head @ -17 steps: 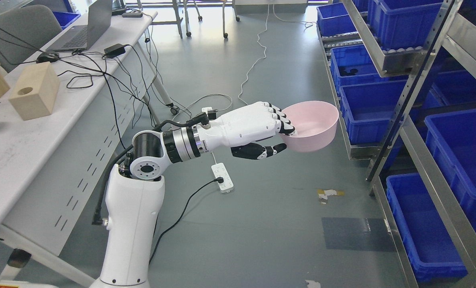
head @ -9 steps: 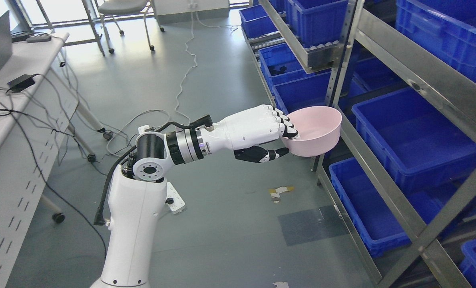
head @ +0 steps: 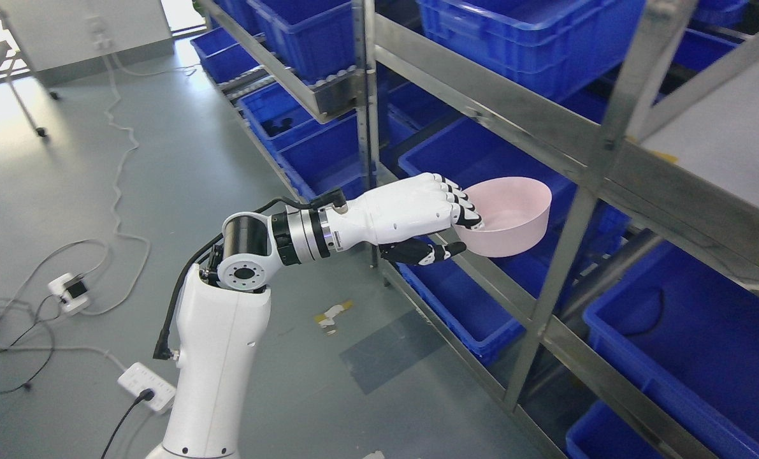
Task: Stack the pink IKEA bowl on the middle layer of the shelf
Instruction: 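Hold the pink bowl in the left hand while the robot turns and drives, then lower the pink bowl with the left hand onto the pink bowl on the tray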
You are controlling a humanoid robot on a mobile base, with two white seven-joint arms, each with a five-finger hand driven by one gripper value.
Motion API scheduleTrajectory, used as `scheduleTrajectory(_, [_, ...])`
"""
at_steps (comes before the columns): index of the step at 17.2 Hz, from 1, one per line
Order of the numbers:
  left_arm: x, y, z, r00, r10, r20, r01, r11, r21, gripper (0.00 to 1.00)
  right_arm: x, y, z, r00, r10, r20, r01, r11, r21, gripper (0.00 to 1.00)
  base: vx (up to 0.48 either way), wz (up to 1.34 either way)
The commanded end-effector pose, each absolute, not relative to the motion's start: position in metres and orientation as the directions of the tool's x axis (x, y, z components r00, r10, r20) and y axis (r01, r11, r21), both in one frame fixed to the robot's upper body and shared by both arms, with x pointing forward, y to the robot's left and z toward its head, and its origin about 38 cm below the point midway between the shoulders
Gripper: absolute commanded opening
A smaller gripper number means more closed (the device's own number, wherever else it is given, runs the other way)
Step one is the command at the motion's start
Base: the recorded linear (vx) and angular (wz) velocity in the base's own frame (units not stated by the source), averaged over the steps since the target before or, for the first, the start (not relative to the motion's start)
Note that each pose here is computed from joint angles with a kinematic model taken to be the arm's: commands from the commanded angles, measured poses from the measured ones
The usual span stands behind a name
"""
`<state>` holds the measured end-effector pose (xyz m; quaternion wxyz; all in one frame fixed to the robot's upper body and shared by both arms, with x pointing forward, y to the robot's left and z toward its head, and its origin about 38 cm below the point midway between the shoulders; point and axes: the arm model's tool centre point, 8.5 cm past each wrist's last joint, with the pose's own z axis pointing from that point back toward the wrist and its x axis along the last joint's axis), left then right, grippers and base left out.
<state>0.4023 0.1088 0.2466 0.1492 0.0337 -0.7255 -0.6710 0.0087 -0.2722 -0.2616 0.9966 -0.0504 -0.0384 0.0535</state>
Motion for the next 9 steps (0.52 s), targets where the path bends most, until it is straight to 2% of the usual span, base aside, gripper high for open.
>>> scheduleTrajectory(1, [0.407, 0.110, 0.272, -0.968, -0.221, 0.123, 0.100, 0.114, 0.988, 0.10, 0.012, -0.283, -0.261, 0.990, 0.113, 0.083, -0.102, 0.987, -0.123, 1.00, 0.000, -1.00])
scheduleTrajectory(3, [0.418, 0.114, 0.321, -0.978, -0.202, 0.044, 0.010, 0.166, 0.986, 0.10, 0.013, -0.283, -0.261, 0.990, 0.113, 0.084, -0.102, 0.987, -0.123, 1.00, 0.010, -0.88])
scheduleTrajectory(5, [0.451, 0.144, 0.366, -0.948, -0.318, -0.007, -0.068, 0.181, 0.981, 0.10, 0.013, -0.283, -0.261, 0.990, 0.113, 0.084, -0.102, 0.987, -0.123, 1.00, 0.003, -0.99])
scheduleTrajectory(9, [0.495, 0.156, 0.404, -0.876, -0.476, -0.071, -0.105, 0.045, 0.993, 0.10, 0.013, -0.283, -0.261, 0.990, 0.113, 0.084, -0.102, 0.987, -0.123, 1.00, 0.018, -0.92])
